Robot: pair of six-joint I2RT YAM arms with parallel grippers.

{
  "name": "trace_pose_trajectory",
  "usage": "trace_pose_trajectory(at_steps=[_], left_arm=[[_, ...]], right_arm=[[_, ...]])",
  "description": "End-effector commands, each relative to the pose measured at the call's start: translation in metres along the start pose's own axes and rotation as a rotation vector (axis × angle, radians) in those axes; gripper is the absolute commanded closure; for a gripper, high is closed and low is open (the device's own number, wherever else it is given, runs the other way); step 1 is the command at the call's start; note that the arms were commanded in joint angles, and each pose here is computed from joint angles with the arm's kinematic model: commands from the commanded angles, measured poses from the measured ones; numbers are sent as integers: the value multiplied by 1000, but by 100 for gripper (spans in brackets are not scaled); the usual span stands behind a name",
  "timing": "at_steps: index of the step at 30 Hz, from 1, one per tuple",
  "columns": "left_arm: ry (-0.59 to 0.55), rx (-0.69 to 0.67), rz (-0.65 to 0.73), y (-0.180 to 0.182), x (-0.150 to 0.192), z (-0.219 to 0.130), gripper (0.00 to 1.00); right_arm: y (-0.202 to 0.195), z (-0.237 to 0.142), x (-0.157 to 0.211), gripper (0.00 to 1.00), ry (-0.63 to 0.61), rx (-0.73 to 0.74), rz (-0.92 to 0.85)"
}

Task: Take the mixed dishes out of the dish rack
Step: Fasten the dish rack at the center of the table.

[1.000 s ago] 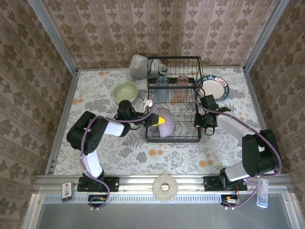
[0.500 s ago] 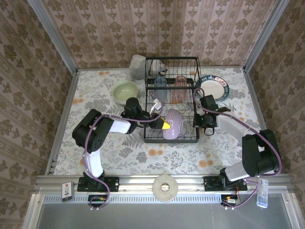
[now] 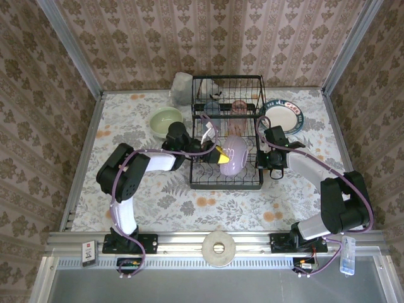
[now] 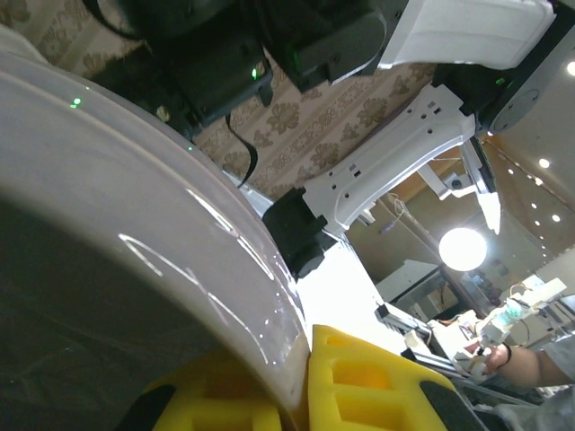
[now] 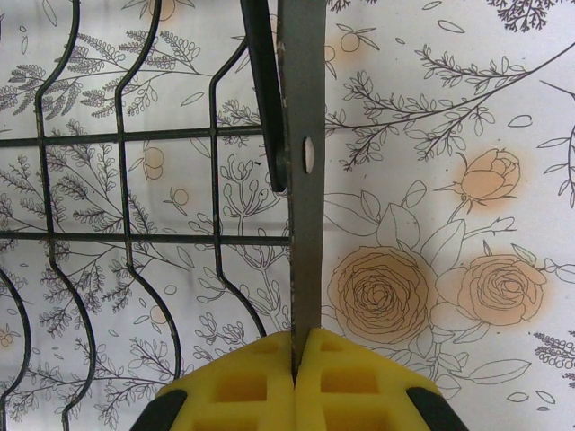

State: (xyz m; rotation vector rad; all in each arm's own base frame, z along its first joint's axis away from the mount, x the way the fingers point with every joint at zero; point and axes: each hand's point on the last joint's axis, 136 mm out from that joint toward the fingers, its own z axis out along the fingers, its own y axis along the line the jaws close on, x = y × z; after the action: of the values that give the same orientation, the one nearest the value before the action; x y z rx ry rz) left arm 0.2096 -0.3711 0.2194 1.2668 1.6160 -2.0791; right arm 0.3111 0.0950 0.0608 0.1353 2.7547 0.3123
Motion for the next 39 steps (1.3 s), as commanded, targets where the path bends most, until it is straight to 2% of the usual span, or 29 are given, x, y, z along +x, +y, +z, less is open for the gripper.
trace_pose_trajectory(at_steps=[1,8,16,18,21,24,29,31,39], left_arm=[[-53,-6,246,-24,-37,0,100],[-57,-127,273,-8,-42,-5,100],[143,-410,390,-12,-24,-5,100],[226,-479,437,-14,-17,-5,100],[365,-573,495,-15,-4,-5,100],[443,-646,554,-15,2,-10,100],[634,-790,688,-16,9,-23,100],[705,-821,730,-16,11,-26,100],[996,-892,908,-6,25,-26,100]], right_arm=[[25,-3,18,100,70,-124,8],[28,-8,14,100,65,-128,11],[29,-15,12,100,52,-131,17],[29,-18,10,100,48,-133,22],[32,-23,7,93,39,-141,27],[35,-38,1,84,-5,-150,25],[33,-52,-1,66,-27,-140,31],[33,-59,-4,58,-45,-139,29],[34,-98,-9,40,-100,-132,19]])
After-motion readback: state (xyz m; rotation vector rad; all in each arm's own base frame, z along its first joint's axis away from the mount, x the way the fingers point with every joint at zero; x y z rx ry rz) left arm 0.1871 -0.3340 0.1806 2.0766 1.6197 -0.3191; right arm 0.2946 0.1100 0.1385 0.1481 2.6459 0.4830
